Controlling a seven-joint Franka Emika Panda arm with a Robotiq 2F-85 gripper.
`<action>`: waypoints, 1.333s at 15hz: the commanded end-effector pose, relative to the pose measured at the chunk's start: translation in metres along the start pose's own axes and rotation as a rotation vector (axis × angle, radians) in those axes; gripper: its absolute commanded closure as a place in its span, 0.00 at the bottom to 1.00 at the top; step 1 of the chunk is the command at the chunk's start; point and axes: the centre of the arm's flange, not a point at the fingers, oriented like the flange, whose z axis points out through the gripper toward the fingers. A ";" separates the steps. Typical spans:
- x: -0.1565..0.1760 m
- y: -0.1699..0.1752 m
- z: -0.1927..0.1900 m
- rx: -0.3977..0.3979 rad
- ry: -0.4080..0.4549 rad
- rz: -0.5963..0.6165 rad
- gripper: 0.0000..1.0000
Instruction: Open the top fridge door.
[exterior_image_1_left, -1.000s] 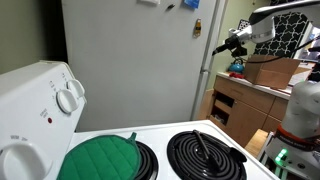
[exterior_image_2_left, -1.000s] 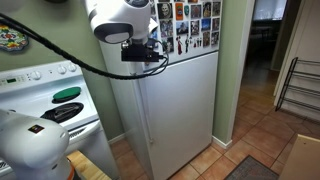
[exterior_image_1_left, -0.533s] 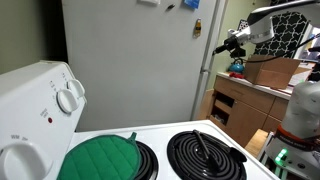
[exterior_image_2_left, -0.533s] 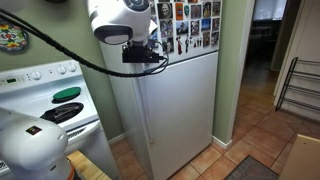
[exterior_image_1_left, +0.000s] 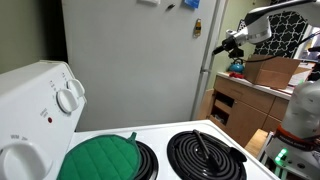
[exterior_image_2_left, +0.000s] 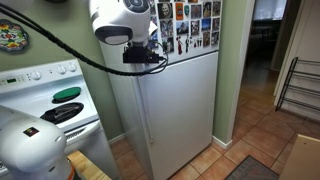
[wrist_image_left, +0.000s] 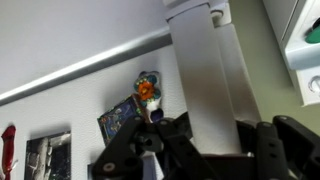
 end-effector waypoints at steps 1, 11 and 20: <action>-0.029 0.023 -0.019 -0.037 0.011 0.030 0.99; -0.017 0.024 -0.007 -0.013 0.022 0.035 1.00; -0.046 0.053 -0.022 -0.018 0.085 0.071 1.00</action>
